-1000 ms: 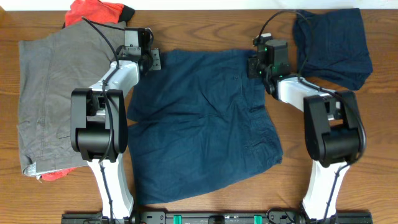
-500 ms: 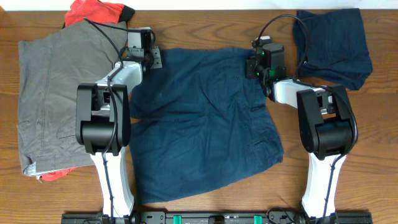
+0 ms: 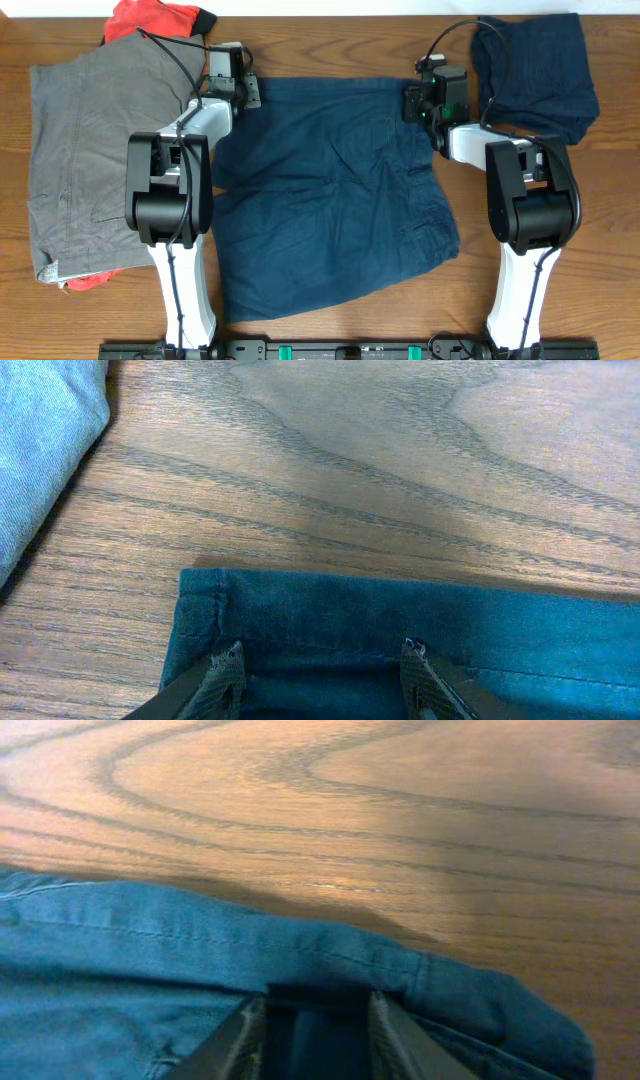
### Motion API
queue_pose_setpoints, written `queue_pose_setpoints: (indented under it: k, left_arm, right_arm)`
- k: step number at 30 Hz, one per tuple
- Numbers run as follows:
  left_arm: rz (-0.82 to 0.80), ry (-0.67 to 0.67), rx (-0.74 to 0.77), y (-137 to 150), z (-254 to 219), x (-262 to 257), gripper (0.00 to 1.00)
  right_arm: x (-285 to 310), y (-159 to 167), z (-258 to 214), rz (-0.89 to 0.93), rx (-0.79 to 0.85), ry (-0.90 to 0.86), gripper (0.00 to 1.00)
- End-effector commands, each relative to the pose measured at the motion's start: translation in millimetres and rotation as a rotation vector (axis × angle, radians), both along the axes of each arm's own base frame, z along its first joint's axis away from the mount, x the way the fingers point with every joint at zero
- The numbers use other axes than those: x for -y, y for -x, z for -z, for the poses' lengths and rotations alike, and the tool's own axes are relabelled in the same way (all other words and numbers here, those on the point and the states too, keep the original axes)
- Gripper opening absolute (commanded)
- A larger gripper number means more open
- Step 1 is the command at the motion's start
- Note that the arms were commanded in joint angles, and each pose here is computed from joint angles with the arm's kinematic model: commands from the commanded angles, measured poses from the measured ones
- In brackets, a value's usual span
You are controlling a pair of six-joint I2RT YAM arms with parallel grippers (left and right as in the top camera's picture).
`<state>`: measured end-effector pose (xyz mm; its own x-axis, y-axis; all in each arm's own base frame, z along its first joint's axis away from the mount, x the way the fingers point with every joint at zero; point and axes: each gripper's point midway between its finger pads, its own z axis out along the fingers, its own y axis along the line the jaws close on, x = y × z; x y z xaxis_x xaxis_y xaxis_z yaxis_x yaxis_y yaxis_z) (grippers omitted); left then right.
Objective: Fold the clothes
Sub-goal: 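Release the shorts and raise both grippers to the top corners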
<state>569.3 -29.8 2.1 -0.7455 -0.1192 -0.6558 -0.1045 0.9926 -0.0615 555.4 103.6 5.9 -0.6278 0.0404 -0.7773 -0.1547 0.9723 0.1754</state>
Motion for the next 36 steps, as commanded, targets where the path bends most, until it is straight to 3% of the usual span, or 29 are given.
queue_pose_setpoints:
  k: [1, 4, 11, 14, 17, 21, 26, 36]
  left_arm:
    - [-0.066, -0.034, -0.137, 28, 48, -21, 0.53]
    - [-0.064, -0.035, -0.139, 31, 26, -20, 0.54]
    - [-0.08, -0.005, -0.05, 44, -82, -17, 0.55]
    - [-0.139, 0.049, -0.01, 52, -123, -18, 0.56]
    - [-0.159, 0.067, -0.007, 51, -152, -18, 0.63]
    - [-0.159, 0.07, 0.024, 31, -184, -17, 0.7]
    - [-0.174, 0.068, 0.005, 3, -173, -24, 0.75]
    - [-0.107, 0.093, -0.19, -10, -61, -34, 0.83]
  right_arm:
    - [40, -6, -7, 0.1, 0.0, 0.026, 0.41]
    - [35, -6, -48, 0.078, 0.039, 0.004, 0.42]
    - [43, 8, -151, 0.1, 0.14, 0.077, 0.5]
    - [49, 9, -165, 0.109, 0.11, 0.12, 0.55]
    - [51, 5, -167, 0.116, 0.052, 0.137, 0.62]
    - [45, -10, -172, 0.082, -0.009, 0.147, 0.67]
    - [36, -30, -154, 0.029, -0.086, 0.152, 0.7]
    - [34, -33, -91, -0.031, -0.225, 0.173, 0.72]
